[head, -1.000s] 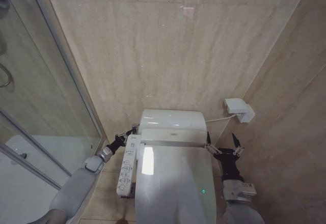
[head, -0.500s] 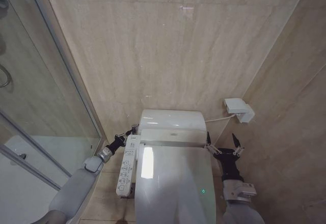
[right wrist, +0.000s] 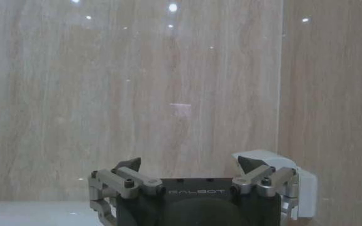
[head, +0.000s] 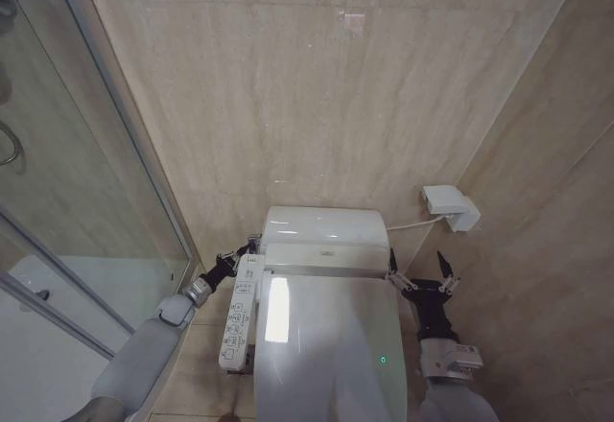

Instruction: Open the toilet lid, clean the toilet bowl with a toilet brush, close the toilet lid, and flush.

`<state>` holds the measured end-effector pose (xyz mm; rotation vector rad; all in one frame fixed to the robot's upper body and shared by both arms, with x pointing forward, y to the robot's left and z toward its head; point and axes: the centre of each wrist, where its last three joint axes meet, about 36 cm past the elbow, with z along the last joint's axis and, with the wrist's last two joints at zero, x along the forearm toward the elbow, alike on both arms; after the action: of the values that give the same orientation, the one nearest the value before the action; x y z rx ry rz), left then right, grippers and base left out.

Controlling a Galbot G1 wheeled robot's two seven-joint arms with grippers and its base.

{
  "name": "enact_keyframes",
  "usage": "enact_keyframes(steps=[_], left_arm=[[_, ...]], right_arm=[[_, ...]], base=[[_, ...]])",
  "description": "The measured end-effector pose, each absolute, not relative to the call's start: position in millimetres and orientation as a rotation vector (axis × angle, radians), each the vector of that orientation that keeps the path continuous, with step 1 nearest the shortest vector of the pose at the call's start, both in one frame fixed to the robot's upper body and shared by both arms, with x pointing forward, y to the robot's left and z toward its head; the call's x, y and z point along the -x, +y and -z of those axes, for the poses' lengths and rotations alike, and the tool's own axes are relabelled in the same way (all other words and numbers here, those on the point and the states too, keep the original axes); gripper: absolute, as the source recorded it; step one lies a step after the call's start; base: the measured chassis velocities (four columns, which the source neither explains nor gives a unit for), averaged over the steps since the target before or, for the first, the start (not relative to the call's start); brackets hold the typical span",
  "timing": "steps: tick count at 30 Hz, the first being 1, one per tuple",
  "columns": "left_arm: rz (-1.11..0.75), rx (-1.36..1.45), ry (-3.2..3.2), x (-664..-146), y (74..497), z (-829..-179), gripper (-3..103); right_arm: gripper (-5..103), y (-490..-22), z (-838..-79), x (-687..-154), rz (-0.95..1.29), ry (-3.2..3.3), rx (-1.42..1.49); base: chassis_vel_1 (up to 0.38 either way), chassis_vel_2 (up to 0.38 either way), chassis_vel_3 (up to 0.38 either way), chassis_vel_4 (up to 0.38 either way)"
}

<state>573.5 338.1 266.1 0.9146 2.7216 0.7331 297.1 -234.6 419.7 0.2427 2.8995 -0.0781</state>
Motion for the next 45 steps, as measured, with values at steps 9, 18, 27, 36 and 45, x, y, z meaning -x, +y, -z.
enact_keyframes(steps=[9,18,27,36,45], left_arm=[[-0.726,-0.918,2.722,-571,335,-265,0],[-0.742,-0.928,2.737,-562,341,-258,0],[-0.703,-0.688,2.805,-525,367,-260,0],[-0.602,-0.319,2.769,-489,367,-307,0],[-0.448,-0.157,2.759,-458,338,-365,11]], right_arm=[[100,-235,-420,-297,0.078,2.900,-0.243],[100,-235,-420,-297,0.078,2.900,-0.243],[100,-235,-420,-297,0.078,2.900,-0.243],[100,-235,-420,-297,0.078,2.900,-0.243],[100,-235,-420,-297,0.078,2.899,-0.243]], base=[[0.000,0.000,0.000,0.000],[0.000,0.000,0.000,0.000],[0.000,0.000,0.000,0.000],[0.000,0.000,0.000,0.000],[0.000,0.000,0.000,0.000]])
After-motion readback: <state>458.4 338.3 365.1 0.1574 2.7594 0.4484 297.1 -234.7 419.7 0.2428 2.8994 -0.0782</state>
